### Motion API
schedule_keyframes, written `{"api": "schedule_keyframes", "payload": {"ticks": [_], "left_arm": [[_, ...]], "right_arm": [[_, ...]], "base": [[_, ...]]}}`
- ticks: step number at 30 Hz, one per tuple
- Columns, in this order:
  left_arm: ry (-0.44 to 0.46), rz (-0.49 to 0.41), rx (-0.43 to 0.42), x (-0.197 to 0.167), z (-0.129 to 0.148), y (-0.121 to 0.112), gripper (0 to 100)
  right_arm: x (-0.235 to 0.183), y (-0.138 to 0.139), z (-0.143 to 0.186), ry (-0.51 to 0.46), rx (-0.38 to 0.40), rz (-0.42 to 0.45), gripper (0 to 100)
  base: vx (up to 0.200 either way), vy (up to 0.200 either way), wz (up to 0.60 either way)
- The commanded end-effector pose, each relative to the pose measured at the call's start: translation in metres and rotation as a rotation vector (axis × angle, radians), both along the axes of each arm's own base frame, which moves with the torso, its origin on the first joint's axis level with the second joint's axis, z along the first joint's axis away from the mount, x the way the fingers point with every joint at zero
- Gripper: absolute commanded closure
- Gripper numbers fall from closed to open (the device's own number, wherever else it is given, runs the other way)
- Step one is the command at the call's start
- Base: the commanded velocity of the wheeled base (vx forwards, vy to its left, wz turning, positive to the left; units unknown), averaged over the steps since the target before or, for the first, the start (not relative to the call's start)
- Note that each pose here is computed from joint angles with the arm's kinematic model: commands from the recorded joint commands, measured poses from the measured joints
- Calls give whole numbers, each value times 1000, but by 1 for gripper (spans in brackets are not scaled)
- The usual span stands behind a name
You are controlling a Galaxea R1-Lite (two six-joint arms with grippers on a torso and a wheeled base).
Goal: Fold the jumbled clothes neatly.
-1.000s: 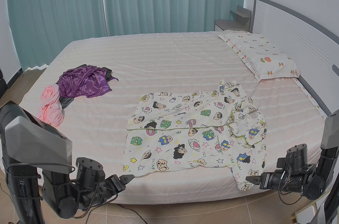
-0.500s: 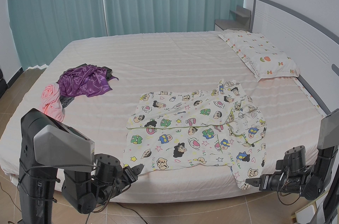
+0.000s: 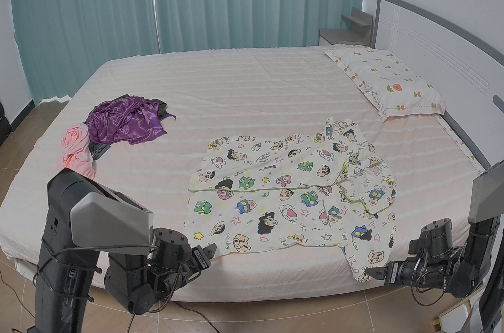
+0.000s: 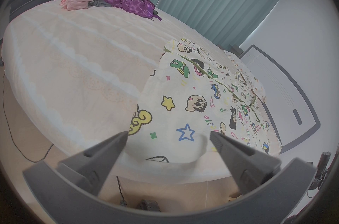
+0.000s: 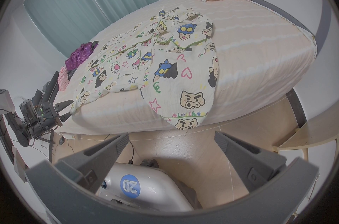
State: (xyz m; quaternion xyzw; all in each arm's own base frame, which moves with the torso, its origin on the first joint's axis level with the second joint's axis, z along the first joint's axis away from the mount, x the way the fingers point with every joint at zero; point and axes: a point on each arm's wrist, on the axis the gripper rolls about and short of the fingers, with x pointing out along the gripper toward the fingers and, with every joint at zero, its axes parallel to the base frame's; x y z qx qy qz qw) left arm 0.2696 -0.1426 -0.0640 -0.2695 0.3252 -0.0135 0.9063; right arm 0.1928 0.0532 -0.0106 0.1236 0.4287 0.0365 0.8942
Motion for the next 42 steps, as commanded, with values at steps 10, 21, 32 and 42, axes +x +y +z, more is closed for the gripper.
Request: {"api": "schedule_keyframes", "payload": {"ticks": [10,21,32,42], "left_arm": [[-35,63,10,6,1,2,100],[-160,143,-46,17,15,12,100],[-187,187,-44,21,18,17,100],[-192,199,-57,23,20,19,100]], "right_arm": [[8,0,-55,37,-99,-62,0],[15,-1,-65,23,-173,-18,0],[44,-8,-60,-75,-121,-25,0],[56,-9,-75,-42,-129,6,0]], "base": [[0,0,0],[0,0,0],[0,0,0],[0,0,0]]}}
